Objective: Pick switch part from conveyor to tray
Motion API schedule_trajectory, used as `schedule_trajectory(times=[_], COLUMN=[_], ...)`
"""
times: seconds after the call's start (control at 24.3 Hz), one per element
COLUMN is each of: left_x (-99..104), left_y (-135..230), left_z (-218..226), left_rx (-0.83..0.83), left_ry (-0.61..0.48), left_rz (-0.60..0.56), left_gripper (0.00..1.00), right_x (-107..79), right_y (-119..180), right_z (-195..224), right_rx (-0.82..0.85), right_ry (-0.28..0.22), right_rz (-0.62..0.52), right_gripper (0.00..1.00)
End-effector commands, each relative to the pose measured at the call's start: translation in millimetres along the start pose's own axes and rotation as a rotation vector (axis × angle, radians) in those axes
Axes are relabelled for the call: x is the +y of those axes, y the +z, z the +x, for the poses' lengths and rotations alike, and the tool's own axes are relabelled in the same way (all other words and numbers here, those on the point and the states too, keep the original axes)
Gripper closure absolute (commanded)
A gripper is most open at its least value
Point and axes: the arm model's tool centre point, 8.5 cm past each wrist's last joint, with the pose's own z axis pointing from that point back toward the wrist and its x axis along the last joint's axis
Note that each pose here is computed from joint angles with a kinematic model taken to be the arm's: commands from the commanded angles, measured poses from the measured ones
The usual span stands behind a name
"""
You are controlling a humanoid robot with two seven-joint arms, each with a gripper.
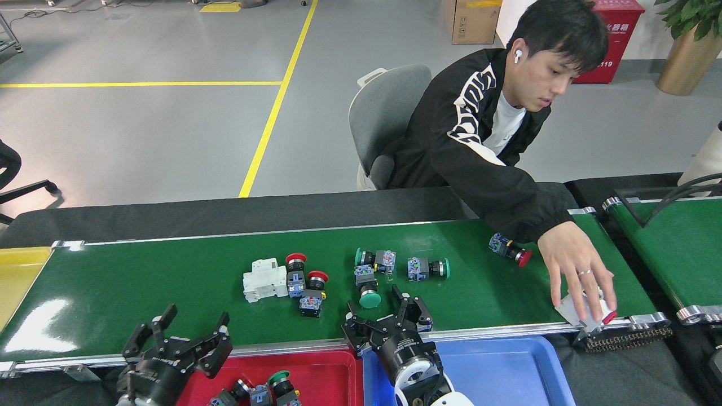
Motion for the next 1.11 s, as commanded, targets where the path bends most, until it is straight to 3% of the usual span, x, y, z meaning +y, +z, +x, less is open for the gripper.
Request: schedule_trajectory(times=[0.0, 0.41, 0.49, 0.62, 0.66, 0.7, 0.74, 0.78, 0.82, 1.07], left_x=[9, 15, 18, 15, 14, 12, 11, 7, 6, 10], left_y=[-12, -45, -54, -59, -58, -56, -55, -53, -52, -29], left_z=[1, -5, -11, -29, -34, -39, -43, -49, -53, -72], left_rx=[0.018, 0.027, 0.04, 0.076, 0.085, 0.082, 0.082, 0.084, 0.08, 0.047], left_ry=[-0.005, 0.01, 0.011, 0.0, -0.011, -0.025, -0.038, -0.052, -0.059, -0.013], left_rz=[0.018, 0.007, 0.002, -0.023, -0.033, -0.042, -0.049, -0.064, -0.068, -0.024], left_gripper=[0.0, 0.0, 0.0, 0.05, 0.2, 0.45, 0.61, 0.81, 0.86, 0.89], right_x=[-11.6, -28.6, -38.9, -38.9, -35.2, -30.4, -26.6, -21.6, -15.3, -14.6], right_y=[-5, -4, 11, 67, 86, 101, 109, 115, 119, 116], right_z=[5, 16, 26, 24, 24, 27, 30, 34, 38, 42], right_rx=[-0.053, -0.165, -0.261, -0.451, -0.51, -0.559, -0.582, -0.585, -0.58, -0.561], right_ry=[-0.004, -0.007, -0.021, 0.003, -0.002, -0.011, -0.015, -0.029, -0.045, -0.067], right_rz=[-0.044, -0.1, -0.152, -0.209, -0.212, -0.204, -0.198, -0.185, -0.154, -0.12], right_gripper=[0.97, 0.98, 0.98, 0.97, 0.89, 0.81, 0.72, 0.41, 0.02, 0.03])
